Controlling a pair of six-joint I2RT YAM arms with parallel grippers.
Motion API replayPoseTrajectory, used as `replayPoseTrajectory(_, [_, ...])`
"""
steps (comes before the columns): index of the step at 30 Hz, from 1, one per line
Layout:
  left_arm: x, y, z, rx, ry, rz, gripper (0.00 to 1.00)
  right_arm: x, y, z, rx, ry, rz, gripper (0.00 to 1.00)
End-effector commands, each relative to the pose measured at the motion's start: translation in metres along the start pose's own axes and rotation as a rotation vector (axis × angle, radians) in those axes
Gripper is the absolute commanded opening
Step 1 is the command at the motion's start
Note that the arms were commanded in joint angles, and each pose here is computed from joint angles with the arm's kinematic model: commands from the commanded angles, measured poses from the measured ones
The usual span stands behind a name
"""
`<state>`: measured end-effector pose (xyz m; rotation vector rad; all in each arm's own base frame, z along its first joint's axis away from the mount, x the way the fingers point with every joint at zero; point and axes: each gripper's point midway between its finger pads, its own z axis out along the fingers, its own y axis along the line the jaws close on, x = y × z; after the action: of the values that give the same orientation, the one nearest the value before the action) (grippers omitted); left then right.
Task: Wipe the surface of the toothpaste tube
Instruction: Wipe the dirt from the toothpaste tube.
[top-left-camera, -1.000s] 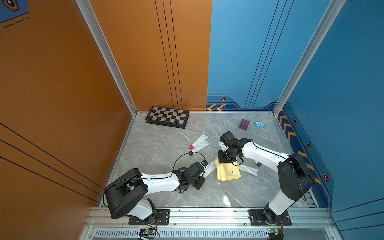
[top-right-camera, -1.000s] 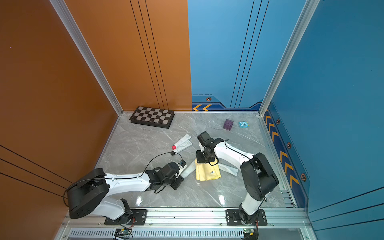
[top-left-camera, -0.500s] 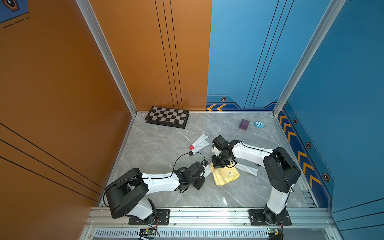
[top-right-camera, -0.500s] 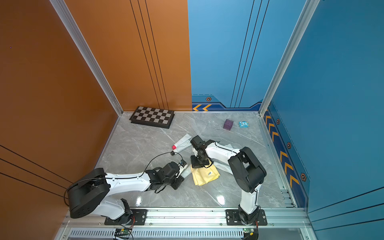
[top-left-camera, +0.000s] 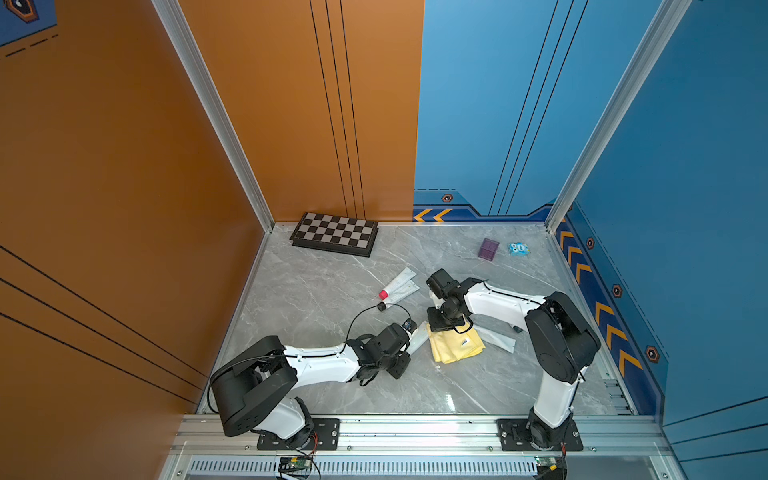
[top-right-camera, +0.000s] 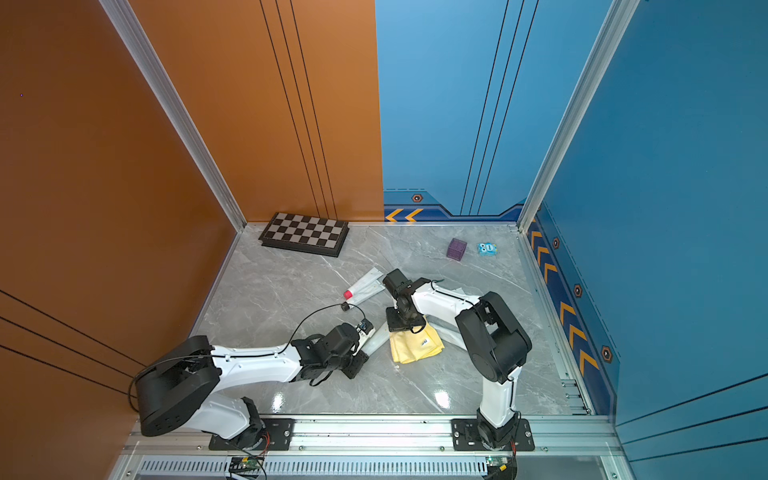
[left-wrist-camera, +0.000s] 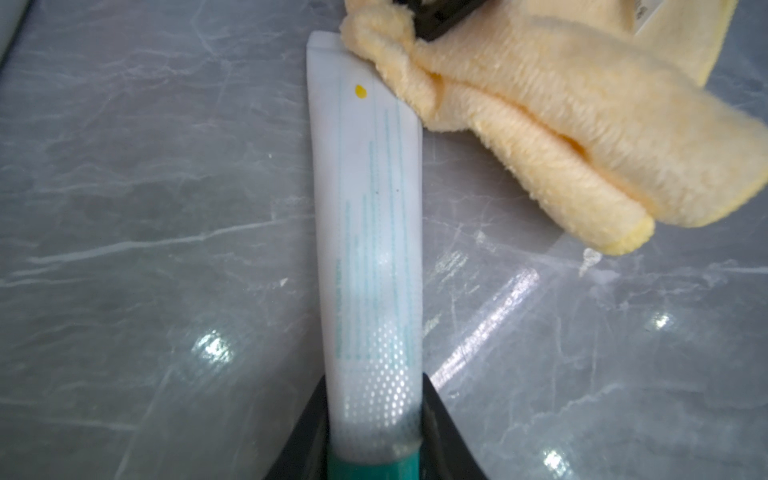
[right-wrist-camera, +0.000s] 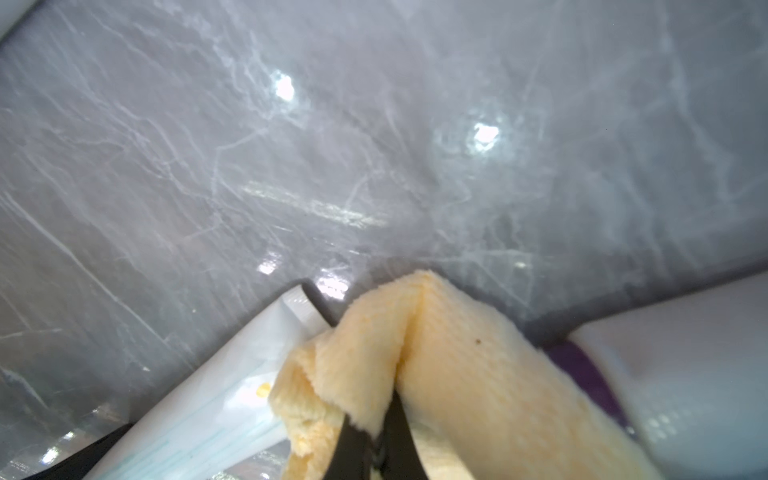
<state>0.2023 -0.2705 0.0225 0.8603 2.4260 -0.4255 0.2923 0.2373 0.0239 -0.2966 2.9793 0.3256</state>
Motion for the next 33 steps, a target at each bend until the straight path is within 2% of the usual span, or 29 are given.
replayPoseTrajectory(1, [0.043,0.004,0.007,-0.001,0.155,0.008,0.24,0.000,0.015,-0.010,-0.088,-0.001,-0.007,0.00])
replayPoseTrajectory(7, [0.043,0.004,0.007,-0.002,0.158,0.009,0.24,-0.004,0.054,-0.020,-0.247,0.019,-0.023,0.00])
replayPoseTrajectory(10, [0.043,0.003,0.007,0.000,0.159,0.010,0.24,-0.004,0.057,-0.024,-0.260,0.014,-0.027,0.00])
replayPoseTrajectory(14, [0.043,0.002,0.007,0.002,0.155,0.012,0.24,-0.001,0.058,-0.012,-0.250,0.045,-0.028,0.00])
replayPoseTrajectory(17, [0.042,0.002,0.006,0.003,0.152,0.012,0.24,-0.001,0.048,0.002,-0.188,0.056,-0.022,0.00])
replayPoseTrajectory(22, [0.042,0.002,0.005,0.004,0.150,0.013,0.24,-0.002,0.004,0.011,0.065,0.046,-0.047,0.00])
replayPoseTrajectory(26, [0.042,0.001,0.007,0.005,0.153,0.015,0.23,0.000,-0.015,0.011,0.179,0.039,-0.065,0.00])
replayPoseTrajectory(28, [0.042,0.002,0.007,0.003,0.154,0.016,0.23,0.005,-0.009,0.011,0.147,0.049,-0.072,0.00])
replayPoseTrajectory(33, [0.042,0.002,0.007,-0.001,0.154,0.016,0.23,0.018,0.029,0.010,-0.042,0.070,-0.088,0.00])
